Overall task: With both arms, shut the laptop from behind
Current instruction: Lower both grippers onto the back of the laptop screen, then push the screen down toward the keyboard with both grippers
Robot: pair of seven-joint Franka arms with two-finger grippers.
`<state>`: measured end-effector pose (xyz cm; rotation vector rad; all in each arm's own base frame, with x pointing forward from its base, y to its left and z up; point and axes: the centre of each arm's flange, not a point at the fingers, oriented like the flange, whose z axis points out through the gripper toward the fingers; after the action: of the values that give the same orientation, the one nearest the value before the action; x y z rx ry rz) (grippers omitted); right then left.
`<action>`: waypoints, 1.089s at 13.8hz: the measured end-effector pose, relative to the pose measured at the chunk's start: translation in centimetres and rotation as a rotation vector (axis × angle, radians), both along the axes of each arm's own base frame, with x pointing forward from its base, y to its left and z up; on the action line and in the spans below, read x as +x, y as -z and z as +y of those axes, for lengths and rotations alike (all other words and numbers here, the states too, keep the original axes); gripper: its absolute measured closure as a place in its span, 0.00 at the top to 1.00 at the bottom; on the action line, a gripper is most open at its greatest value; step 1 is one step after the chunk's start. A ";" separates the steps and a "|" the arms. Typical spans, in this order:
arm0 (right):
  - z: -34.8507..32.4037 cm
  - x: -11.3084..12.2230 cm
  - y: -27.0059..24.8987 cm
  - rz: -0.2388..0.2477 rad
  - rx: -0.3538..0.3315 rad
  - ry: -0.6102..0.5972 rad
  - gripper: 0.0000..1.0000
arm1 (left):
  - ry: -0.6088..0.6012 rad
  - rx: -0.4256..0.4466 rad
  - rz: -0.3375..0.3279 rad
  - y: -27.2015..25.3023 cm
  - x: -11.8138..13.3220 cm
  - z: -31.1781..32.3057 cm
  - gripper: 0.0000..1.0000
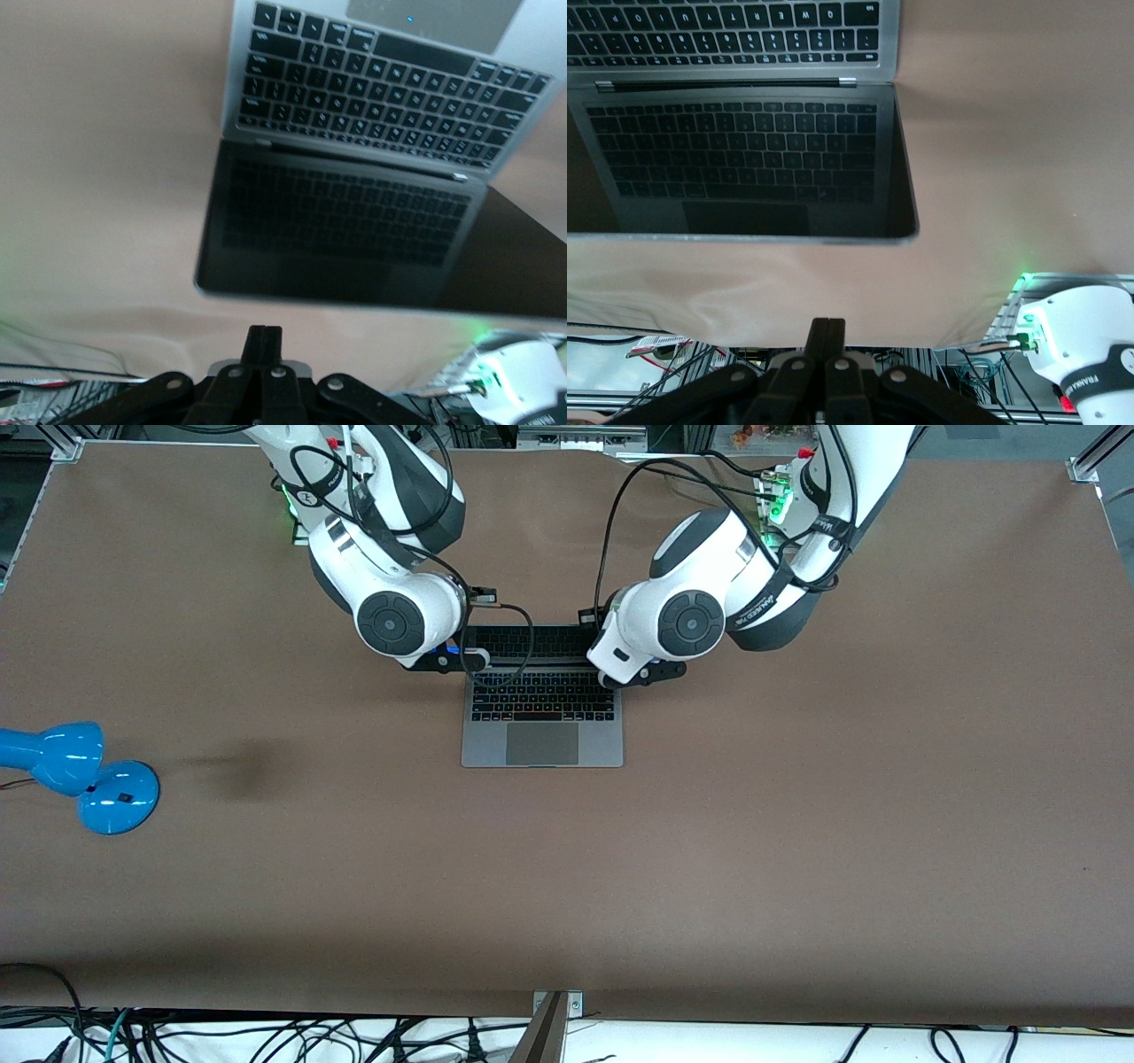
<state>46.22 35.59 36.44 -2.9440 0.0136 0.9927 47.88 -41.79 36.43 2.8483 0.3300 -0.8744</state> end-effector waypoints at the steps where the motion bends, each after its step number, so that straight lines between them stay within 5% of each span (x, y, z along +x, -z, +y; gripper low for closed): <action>1: 0.0 0.2 0.3 -0.004 0.006 0.004 0.01 | -0.001 0.004 -0.006 0.3 0.2 0.1 0.01; 15: -2.9 6.4 0.7 -0.216 0.179 0.060 0.01 | -0.041 -0.001 -0.103 2.0 3.6 0.8 0.01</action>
<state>52.66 32.68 35.72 -2.8493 0.0061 0.6283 51.47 -41.00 34.40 2.8612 0.3740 -0.7173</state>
